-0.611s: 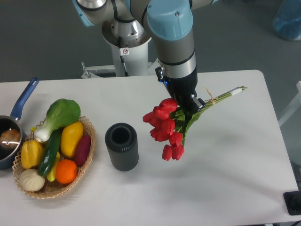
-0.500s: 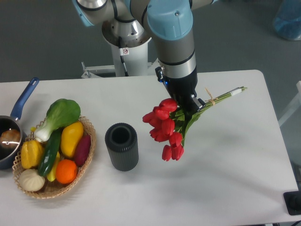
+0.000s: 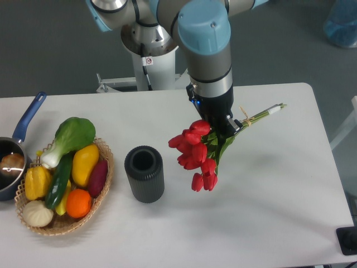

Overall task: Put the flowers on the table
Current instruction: 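Lower the held red tulip bunch toward the table beside the grey cup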

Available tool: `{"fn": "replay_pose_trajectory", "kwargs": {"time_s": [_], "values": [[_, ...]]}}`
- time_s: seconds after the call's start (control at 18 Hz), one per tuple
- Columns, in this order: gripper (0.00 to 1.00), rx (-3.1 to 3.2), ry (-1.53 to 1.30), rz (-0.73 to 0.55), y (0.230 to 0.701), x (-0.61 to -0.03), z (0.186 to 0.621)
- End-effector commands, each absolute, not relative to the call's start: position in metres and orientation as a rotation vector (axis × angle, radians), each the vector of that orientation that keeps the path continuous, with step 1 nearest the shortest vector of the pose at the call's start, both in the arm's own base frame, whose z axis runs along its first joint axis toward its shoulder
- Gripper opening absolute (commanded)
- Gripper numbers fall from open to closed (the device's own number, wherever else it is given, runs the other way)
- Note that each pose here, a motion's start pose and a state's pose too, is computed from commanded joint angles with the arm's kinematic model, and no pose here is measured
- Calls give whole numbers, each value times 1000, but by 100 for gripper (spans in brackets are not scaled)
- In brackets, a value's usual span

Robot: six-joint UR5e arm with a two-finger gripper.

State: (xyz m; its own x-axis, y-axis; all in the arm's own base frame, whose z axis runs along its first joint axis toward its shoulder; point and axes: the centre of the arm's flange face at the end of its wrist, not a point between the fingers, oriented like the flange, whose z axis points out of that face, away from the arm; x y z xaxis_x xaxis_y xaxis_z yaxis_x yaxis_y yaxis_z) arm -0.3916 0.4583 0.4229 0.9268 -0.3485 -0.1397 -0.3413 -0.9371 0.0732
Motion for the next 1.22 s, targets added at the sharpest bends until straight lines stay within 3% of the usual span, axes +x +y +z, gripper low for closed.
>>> {"fn": "replay_pose_trajectory", "kwargs": {"time_s": [0.28,0.67,0.89,1.06,1.11,1.17,1.22], "values": [[0,3030,-541,-182,458,-380,358],[0,3071,-474,-53,448,-383,317],[27,3067,-462,-42,445,-398,300],[63,3063,-462,-30,447,-398,294],[90,3060,-464,-27,447,-396,293],[100,3059,-464,-19,446,-395,291],[100,3062,-459,-25,445,-394,291]]}}
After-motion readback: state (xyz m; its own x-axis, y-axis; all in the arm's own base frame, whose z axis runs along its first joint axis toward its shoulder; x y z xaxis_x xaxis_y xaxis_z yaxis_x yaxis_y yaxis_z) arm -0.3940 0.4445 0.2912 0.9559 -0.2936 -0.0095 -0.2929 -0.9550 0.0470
